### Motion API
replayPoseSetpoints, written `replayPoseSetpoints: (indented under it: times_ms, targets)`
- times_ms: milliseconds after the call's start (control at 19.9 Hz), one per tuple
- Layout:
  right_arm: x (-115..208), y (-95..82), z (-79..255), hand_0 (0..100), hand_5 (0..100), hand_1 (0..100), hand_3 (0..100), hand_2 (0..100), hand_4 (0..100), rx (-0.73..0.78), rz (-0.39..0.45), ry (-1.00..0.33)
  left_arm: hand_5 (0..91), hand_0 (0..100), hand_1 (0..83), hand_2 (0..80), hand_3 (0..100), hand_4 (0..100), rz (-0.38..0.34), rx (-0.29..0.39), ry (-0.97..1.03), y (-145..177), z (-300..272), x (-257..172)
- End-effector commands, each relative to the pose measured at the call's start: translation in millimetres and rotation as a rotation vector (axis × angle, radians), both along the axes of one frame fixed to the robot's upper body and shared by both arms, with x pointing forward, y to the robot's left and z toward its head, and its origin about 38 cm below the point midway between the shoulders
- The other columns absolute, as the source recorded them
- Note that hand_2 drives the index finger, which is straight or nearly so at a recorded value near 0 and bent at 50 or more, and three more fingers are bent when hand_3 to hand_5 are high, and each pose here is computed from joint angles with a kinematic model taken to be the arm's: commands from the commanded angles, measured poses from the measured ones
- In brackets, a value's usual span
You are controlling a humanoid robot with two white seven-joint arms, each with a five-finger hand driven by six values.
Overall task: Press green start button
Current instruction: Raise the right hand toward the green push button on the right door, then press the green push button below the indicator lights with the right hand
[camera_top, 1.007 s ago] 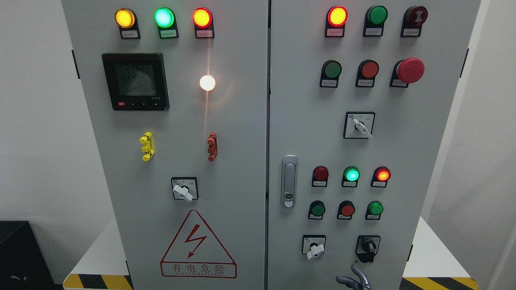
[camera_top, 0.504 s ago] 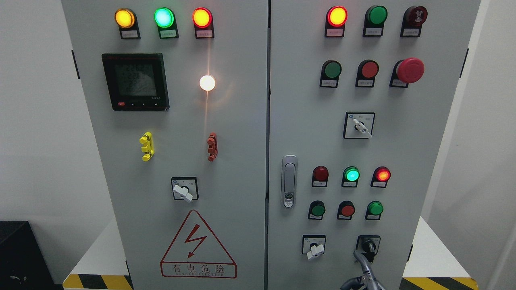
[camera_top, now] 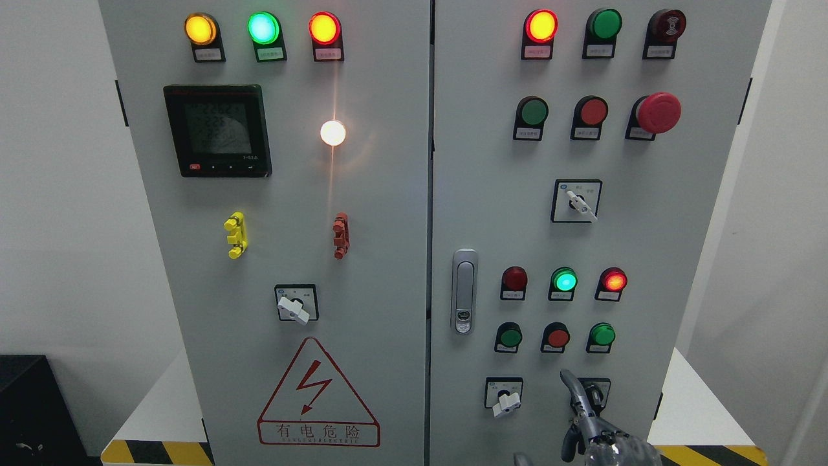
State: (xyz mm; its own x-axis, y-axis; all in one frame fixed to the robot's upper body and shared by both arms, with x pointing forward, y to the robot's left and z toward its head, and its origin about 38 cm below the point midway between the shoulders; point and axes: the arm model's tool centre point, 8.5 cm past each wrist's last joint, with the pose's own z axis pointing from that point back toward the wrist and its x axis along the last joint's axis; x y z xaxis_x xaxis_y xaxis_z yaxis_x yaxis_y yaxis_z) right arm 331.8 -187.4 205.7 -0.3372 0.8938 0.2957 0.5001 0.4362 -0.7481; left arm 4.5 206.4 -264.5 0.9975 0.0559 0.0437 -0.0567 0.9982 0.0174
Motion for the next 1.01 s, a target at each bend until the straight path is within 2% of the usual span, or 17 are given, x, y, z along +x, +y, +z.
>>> replayPoseSetpoints:
  times_ms: [0, 957]
  targets:
    - [19.1, 4.9, -5.9, 32, 100, 32, 86, 0, 86, -0.070, -0.024, 0.020, 0.0, 12, 55.6, 0.0, 0, 0, -0.002, -0.002, -0.050, -0.6, 0.2, 24.4]
    - [60.8, 27.0, -17.0, 33, 100, 32, 87, 0, 86, -0.094, 0.023, 0.076, 0.0, 12, 55.6, 0.0, 0, 0, -0.002, -0.002, -0.050, -0.6, 0.2, 24.4]
